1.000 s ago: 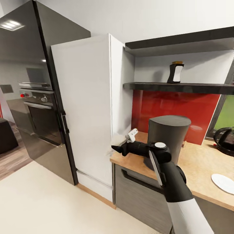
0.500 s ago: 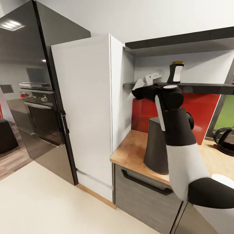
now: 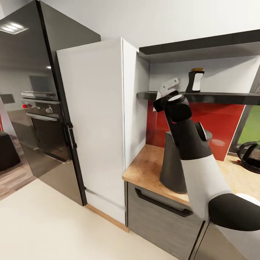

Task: Set up a coffee station on the kitchen countertop: keep the coffee maker on the countertop, move the bottle of coffee from the kitchen shelf to the counter next to the coffee maker, place a paper coffee filter on top of the coffee maker, put the saucer next to the coffee maker with the coffee cup on the saucer, and place the electric kettle next to the coffee maker.

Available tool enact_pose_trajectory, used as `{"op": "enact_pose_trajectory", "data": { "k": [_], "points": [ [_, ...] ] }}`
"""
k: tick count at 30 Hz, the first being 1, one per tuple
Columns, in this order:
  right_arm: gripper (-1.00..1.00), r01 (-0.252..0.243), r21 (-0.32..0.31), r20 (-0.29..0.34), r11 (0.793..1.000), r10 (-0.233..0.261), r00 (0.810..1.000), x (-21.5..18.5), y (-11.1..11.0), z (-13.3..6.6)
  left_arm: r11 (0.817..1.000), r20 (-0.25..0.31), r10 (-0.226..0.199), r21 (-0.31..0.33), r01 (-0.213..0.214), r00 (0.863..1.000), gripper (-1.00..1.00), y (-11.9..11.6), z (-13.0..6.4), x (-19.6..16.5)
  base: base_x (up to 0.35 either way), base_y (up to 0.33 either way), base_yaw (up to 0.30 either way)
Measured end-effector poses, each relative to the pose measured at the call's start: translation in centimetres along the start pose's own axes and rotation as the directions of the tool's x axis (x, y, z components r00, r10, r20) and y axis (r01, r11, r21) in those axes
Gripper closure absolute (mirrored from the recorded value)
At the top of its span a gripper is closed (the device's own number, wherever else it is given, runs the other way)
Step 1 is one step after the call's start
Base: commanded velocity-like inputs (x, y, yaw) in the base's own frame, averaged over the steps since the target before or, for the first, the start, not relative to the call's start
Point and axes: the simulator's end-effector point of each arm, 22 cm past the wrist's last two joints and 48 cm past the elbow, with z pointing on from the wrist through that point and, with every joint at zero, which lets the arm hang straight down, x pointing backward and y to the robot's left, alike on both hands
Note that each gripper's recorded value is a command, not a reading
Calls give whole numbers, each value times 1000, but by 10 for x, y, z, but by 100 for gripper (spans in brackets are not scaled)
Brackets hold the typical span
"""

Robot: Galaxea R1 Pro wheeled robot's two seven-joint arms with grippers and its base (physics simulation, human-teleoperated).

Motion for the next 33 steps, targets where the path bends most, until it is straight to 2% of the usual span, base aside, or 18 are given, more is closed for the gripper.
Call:
{"op": "enact_pose_trajectory", "data": {
  "k": [2, 3, 9, 12, 14, 16, 19, 21, 27, 30, 33],
  "points": [
    [100, 53, 20, 1, 998, -53, 999, 1, -1, 0, 1000, 0, 1, 1, -1, 1000, -100, -1, 0, 0, 0, 0, 0],
    [100, 104, 49, -1, 993, -104, 995, 1, -3, 0, 1000, 0, 4, 3, -4, 1000, -100, -1, 0, 0, 0, 0, 0],
    [100, 201, 153, -26, 968, -199, 980, 1, -22, -3, 1000, 2, 10, 7, -10, 1000, -100, -2, 0, 0, 0, 0, 0],
    [100, 266, 160, -56, 950, -261, 964, 5, -25, -3, 1000, 2, 12, 8, -12, 1000, -100, -2, 0, -1, 0, 0, 0],
    [100, 337, 131, -100, 932, -326, 940, 13, -23, -4, 1000, 2, 12, 9, -12, 1000, -100, -2, 0, -1, 0, 0, 0],
    [100, 415, 100, -165, 904, -396, 903, 26, -23, -6, 1000, 3, 12, 9, -12, 1000, -100, -2, 0, -1, 0, 0, 0],
    [100, 490, 56, -257, 870, -462, 849, 41, -28, -16, 1000, 4, 12, 11, -12, 1000, -100, -2, 0, -1, 0, 0, 0],
    [100, 501, -1, -300, 865, -479, 825, 51, -25, -25, 1000, 5, 12, 12, -12, 1000, -100, -3, 0, -2, 0, 0, 0],
    [100, 485, -87, -325, 870, -485, 812, 66, -15, -28, 1000, 6, 12, 12, -12, 1000, -100, -3, 0, -3, 0, 0, 0],
    [100, 484, -176, -317, 857, -515, 796, 74, 0, -30, 1000, 6, 12, 13, -12, 1000, -100, -3, 0, -3, 0, 0, 0],
    [100, 491, -196, -312, 849, -528, 790, 73, 1, -31, 1000, 6, 12, 13, -12, 1000, -100, -3, 0, -3, 0, 0, 0]
  ]
}}
